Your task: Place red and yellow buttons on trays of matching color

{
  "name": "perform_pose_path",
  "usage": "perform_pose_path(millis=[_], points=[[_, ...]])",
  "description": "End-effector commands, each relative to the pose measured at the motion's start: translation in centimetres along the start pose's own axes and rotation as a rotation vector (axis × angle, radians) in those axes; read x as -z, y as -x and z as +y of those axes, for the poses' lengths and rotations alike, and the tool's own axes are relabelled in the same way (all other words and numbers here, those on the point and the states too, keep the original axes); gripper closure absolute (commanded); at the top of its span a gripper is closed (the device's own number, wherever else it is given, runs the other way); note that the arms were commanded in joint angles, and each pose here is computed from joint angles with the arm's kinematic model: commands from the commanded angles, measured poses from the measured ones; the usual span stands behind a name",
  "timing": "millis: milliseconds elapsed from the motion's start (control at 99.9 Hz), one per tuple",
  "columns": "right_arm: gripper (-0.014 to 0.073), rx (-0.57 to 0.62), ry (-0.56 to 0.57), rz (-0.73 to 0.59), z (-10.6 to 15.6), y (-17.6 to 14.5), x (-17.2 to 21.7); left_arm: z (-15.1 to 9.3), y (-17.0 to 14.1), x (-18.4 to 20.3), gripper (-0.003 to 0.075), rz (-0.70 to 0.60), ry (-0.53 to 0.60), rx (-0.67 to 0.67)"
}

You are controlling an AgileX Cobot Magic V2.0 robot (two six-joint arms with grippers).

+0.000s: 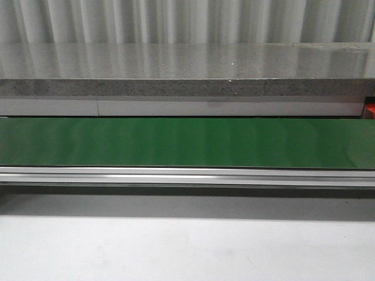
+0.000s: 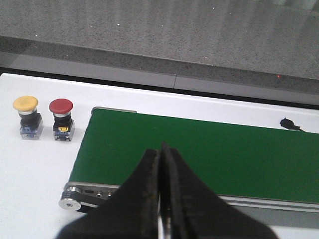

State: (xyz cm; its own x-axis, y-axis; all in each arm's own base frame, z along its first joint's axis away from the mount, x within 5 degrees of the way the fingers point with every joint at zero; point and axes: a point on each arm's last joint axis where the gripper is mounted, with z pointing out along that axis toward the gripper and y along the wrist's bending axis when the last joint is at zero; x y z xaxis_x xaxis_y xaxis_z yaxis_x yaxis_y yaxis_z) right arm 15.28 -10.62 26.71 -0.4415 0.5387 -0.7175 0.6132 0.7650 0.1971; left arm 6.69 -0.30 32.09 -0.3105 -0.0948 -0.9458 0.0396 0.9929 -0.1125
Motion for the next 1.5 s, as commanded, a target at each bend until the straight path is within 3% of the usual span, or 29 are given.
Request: perform_pose_path(millis=[0,400,1031,1221,1411,1491], points=[[0.0562,-0.029,-0.022,-0.086,-0.4,1.3,-0.7,-0.3,1.4,0.3,0.0741,-0.093,-0.034,0.000],[0.0560,-0.102,-0.121,0.061,-3.2,0.4,-6.9,-0.3,1.4,0.3,0.0741,-0.093,-0.034,0.000],[0.0540,-0.116,-0.141,0.162,-3.9,-0.9,-9.6,-0.3,1.4,0.3,0.0741,-0.093,-0.034,0.000],[0.0383,-0.117,-0.141,0.171,-3.9,-1.0,-9.7,-0.3,1.4,0.3,0.0741,-0.093,-0.034,0.000],[0.0048,-0.152,-0.134,0.167,-3.8,-1.0,-9.7,-0.3,1.4,0.3,0.0741,-0.093,-0.034,0.000],[-0.0053,-0.180,-0.126,0.167,-3.7,-0.8,-9.6,-0.3,1.4,0.3,0.0741,-0.093,-0.034,0.000]])
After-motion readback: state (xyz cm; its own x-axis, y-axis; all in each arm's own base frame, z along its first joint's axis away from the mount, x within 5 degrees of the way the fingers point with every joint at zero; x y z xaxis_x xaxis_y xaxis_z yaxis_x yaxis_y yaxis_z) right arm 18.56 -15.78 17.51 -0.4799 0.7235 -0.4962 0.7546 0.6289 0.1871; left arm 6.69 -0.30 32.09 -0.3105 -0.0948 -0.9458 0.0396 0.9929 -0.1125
